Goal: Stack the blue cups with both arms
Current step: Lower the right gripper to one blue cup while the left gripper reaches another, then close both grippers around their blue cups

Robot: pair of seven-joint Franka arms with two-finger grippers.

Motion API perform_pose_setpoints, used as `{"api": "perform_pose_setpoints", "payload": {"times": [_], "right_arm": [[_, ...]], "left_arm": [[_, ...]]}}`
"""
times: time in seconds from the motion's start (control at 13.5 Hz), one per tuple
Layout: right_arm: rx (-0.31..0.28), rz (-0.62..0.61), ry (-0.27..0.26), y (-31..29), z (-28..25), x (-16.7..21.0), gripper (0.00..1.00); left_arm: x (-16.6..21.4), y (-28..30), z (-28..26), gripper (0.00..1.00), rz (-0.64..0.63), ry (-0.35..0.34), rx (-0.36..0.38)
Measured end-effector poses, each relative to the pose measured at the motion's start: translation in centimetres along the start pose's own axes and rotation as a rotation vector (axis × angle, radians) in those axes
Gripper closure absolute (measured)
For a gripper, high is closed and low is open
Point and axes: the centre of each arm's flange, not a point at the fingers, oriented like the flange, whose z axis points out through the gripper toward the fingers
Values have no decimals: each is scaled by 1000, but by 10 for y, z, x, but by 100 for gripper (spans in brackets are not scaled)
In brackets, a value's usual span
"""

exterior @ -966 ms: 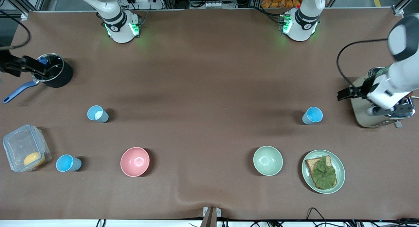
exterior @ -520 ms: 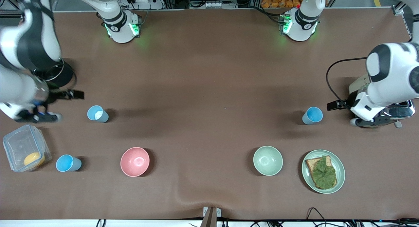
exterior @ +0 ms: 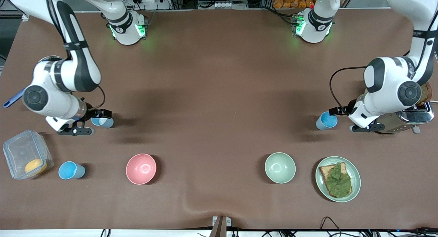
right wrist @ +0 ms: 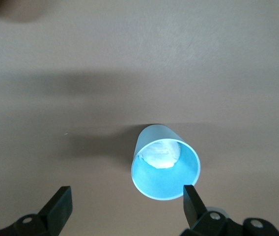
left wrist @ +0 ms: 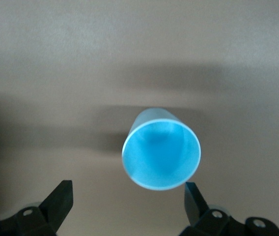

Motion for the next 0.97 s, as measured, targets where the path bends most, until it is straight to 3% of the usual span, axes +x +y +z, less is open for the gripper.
{"api": "perform_pose_setpoints", "payload": {"times": [0.3, 0.45, 0.59, 0.97], "right_arm": [[3, -2, 40, -1, 35, -15, 0], [3, -3, 36, -2, 43, -20, 0], [3, -3, 30, -2, 46, -21, 19], [2, -4, 12, -2, 54, -24, 74]], "left_arm": [[6, -1, 20, 0, 10, 9, -5], [10, -3, 32, 0, 7, 17, -8], [12, -6, 43, 3, 2, 20, -11], [13, -5, 52, 53, 7, 8, -12]]}}
